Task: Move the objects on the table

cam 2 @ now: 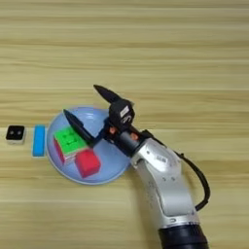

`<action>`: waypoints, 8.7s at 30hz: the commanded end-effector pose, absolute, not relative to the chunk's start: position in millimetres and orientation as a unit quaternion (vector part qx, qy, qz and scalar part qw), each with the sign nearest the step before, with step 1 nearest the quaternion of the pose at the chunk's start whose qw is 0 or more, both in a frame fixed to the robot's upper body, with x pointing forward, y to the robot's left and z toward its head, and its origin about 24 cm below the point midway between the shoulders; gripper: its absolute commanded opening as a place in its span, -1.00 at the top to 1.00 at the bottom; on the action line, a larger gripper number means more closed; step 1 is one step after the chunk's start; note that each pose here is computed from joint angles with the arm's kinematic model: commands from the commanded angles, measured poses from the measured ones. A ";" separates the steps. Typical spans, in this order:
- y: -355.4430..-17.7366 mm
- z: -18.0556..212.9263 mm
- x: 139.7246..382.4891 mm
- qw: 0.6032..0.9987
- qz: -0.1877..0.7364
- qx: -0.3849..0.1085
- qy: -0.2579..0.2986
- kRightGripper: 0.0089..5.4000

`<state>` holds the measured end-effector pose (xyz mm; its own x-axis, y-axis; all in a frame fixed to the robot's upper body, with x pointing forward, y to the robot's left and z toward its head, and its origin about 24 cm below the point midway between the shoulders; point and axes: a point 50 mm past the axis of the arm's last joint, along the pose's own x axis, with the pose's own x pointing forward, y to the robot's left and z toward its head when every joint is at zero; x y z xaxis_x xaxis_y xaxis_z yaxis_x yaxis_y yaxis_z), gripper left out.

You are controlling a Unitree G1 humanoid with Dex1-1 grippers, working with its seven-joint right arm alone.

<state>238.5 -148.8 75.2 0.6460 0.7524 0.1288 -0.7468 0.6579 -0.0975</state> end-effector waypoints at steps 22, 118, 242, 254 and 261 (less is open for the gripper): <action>-134.8 55.7 231.3 0.868 0.490 -0.082 0.015 -0.99; -171.8 101.4 285.5 0.965 0.229 -0.043 -0.123 -0.98; -109.8 56.2 207.4 0.732 0.666 -0.129 0.066 -0.18; -111.7 46.2 202.0 0.717 0.677 -0.140 0.088 -0.42; -111.6 45.9 202.1 0.719 0.675 -0.138 0.088 -0.74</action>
<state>192.4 -110.9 31.4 0.0286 0.9425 -0.3329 -0.9993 0.0343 0.0113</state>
